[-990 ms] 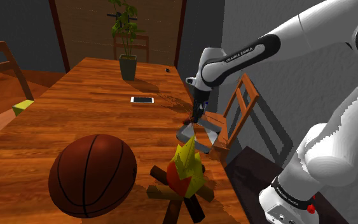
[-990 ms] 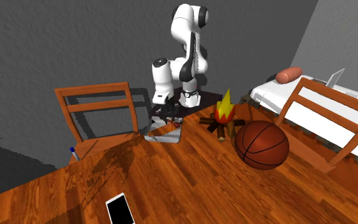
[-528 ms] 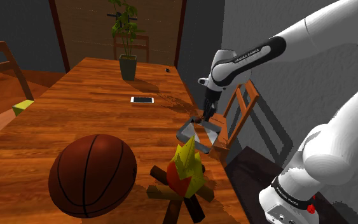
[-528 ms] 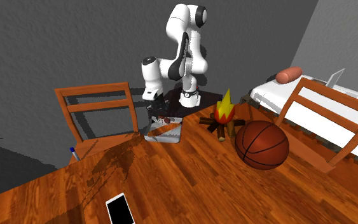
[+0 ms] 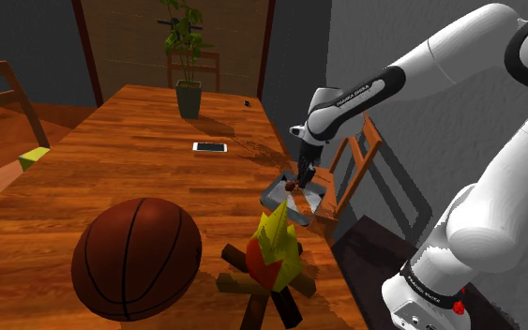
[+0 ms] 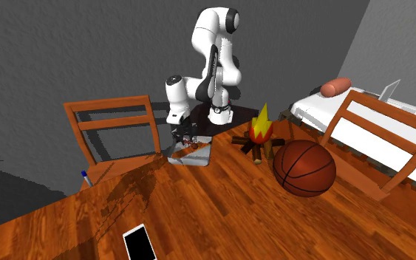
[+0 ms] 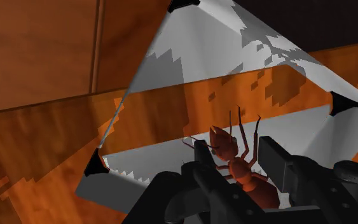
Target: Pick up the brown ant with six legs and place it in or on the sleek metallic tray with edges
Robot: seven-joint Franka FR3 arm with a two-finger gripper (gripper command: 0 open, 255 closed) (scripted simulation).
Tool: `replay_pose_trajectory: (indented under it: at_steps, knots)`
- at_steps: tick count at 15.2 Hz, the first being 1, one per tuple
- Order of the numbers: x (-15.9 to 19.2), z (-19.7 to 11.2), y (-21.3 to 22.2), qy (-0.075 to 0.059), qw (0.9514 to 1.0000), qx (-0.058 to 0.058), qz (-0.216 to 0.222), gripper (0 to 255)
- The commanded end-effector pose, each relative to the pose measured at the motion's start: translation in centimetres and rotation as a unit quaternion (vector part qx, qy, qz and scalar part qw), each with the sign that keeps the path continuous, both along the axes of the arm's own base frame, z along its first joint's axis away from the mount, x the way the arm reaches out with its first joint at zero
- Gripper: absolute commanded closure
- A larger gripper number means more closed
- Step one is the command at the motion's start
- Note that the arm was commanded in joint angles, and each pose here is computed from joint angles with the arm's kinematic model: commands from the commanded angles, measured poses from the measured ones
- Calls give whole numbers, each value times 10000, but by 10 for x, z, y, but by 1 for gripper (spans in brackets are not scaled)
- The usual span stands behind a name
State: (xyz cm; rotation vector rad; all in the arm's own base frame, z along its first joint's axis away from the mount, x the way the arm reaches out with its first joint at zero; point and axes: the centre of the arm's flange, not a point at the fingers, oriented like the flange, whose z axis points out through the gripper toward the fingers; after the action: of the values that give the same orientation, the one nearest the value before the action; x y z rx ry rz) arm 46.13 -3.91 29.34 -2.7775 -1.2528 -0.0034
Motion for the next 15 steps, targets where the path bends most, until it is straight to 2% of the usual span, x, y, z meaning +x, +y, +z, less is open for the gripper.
replay_pose_trajectory:
  at_steps: [1,9,10,15]
  knots:
    - [-1,-11,0,-3,10000,-1,-1,255]
    - [-1,-17,0,-3,10000,-1,-1,255]
    - [-1,-17,0,-3,10000,-1,-1,0]
    - [-1,-17,0,-3,10000,-1,-1,0]
